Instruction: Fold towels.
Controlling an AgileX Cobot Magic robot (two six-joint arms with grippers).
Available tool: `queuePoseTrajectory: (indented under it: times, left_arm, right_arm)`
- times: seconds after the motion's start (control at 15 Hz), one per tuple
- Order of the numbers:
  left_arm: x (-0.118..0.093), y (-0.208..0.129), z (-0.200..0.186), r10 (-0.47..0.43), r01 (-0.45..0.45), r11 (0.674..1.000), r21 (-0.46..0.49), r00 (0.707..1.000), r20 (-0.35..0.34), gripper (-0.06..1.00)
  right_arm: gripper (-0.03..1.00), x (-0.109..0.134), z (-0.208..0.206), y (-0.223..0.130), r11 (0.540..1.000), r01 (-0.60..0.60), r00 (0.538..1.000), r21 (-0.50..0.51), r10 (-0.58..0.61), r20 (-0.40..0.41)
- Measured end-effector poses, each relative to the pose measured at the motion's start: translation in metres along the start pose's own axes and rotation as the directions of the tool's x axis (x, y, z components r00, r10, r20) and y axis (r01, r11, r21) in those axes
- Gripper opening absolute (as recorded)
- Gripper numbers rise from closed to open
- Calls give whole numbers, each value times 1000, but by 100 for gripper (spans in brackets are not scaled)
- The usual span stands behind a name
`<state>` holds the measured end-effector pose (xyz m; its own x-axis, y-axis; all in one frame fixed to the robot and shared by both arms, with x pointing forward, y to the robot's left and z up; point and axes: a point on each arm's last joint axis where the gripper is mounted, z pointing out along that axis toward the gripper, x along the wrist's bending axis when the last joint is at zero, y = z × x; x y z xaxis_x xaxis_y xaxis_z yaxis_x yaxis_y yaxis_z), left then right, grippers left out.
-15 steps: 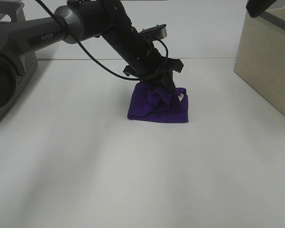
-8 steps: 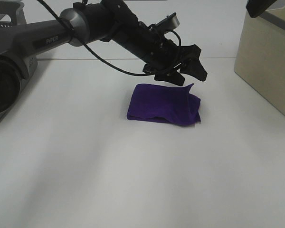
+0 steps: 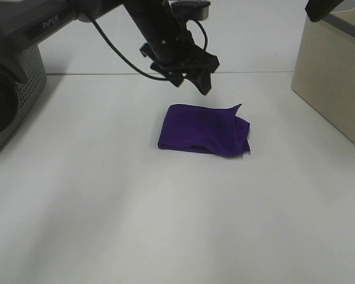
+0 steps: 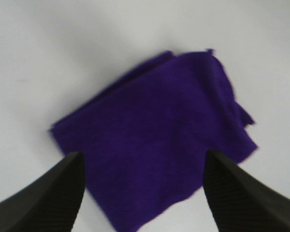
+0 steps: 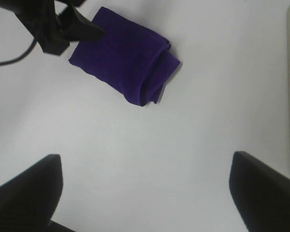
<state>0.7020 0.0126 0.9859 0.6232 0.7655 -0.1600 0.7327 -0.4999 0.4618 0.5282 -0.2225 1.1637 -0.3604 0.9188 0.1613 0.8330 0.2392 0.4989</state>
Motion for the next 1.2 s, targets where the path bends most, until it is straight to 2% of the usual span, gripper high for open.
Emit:
queuePoseTrajectory:
  times: [0.13, 0.2, 0.33, 0.4, 0.47, 0.53, 0.67, 0.8, 0.87, 0.93, 1.2]
  left_arm:
    - [18, 9, -33, -66, 57, 996, -62, 984, -164, 63]
    - [31, 11, -53, -100, 81, 992, -95, 972, -212, 63]
    - [57, 11, -80, -170, 138, 980, -140, 954, -246, 63]
    - [81, 5, -104, -224, 184, 969, -165, 936, -270, 64]
    - [105, -6, -128, -274, 231, 958, -172, 913, -302, 63]
    - [140, -40, -170, -341, 309, 940, -145, 871, -353, 64]
    - [155, -71, -206, -373, 352, 927, -126, 843, -388, 66]
    - [151, -112, -250, -406, 398, 910, -115, 800, -442, 75]
    - [142, -135, -274, -426, 419, 899, -126, 773, -470, 77]
    - [139, -145, -284, -434, 426, 895, -132, 762, -481, 80]
    - [60, -241, -360, -482, 405, 875, -264, 698, -529, 81]
  right_arm:
    - [90, 0, 0, 0, 1000, -1, 1000, 0, 1, -3]
    - [90, 0, 0, 0, 1000, -7, 1000, 0, 7, -3]
    - [90, 0, 0, 0, 1000, -20, 1000, 1, 20, 5]
    - [90, -2, -1, 0, 1000, -23, 999, 0, 23, 28]
    - [90, -4, -3, 1, 1000, -16, 999, -3, 16, 52]
    - [90, -13, -9, 3, 999, -36, 994, -22, 38, 104]
    - [90, -24, -14, 3, 996, -83, 988, -37, 87, 131]
    - [90, -39, -19, 1, 990, -131, 974, -52, 138, 182]
    - [90, -41, -26, -2, 989, -134, 966, -67, 145, 215]
    - [90, -40, -31, -6, 987, -138, 962, -77, 152, 225]
    - [90, -15, -80, -74, 972, -157, 950, -172, 196, 243]
